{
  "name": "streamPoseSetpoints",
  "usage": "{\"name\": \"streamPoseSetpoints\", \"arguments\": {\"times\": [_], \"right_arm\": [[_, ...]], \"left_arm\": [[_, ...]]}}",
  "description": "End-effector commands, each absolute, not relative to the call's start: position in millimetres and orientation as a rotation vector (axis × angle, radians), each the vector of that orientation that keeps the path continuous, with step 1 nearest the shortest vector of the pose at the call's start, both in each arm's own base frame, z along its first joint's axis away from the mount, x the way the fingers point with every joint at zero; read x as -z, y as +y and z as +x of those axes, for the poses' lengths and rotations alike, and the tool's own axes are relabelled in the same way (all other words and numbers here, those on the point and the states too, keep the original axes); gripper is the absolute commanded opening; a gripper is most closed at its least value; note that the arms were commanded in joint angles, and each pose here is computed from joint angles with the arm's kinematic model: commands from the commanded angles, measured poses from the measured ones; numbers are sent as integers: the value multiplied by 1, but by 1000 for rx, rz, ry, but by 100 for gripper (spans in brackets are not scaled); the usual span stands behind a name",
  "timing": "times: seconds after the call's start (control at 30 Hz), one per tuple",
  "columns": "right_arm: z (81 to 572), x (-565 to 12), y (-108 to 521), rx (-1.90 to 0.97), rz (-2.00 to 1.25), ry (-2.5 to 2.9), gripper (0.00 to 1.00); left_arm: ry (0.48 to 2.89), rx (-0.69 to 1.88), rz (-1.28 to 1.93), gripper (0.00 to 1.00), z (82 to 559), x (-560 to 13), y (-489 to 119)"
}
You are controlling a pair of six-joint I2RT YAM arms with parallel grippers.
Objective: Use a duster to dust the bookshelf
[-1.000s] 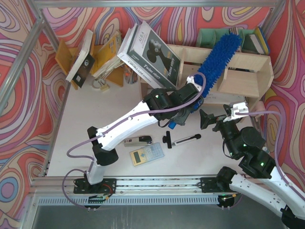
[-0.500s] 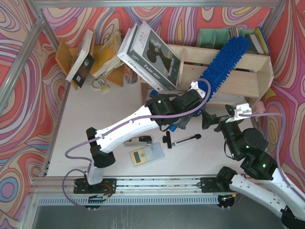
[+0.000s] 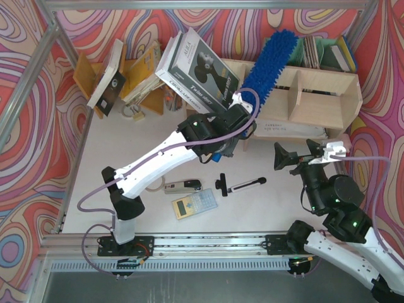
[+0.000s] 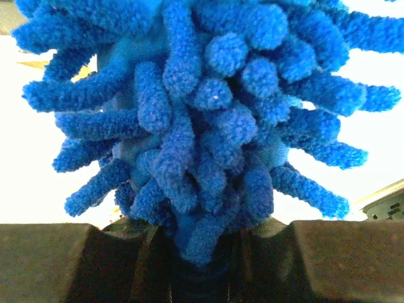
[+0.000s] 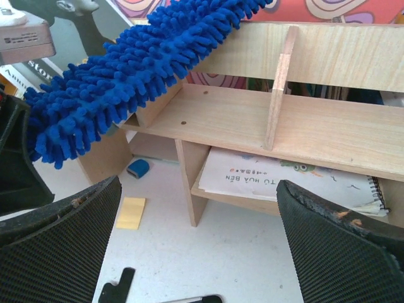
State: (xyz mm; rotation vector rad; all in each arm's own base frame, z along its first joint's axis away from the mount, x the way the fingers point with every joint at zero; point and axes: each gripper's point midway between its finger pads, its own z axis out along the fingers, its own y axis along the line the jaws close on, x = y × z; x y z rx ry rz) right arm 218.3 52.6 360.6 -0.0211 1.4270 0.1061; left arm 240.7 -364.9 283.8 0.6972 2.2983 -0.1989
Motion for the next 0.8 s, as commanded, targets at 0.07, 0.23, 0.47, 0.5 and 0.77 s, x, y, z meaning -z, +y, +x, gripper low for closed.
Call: {"name": "streamPoseSetpoints", "arguments": {"times": [0.07,0.23,0.47,0.5,0.77], "right_arm": [[212,-373,31,-93,103,1365,99],[208,-370,6,-25,236,1359,99],[198,-365,-27,59,438,1354,99],[197,-365,-28,51,441,1349,99],[199,-369,-19,5,398,1340,99]], "left_arm": [[2239,235,733,0,234,-296,-380],[2227,275,816,0,218,-293,-397],[2197,339,916,0,196,-294,-411],[2188,351,929,0,193,-295,-413],[2103,379,904,0,192,-314,-410]]}}
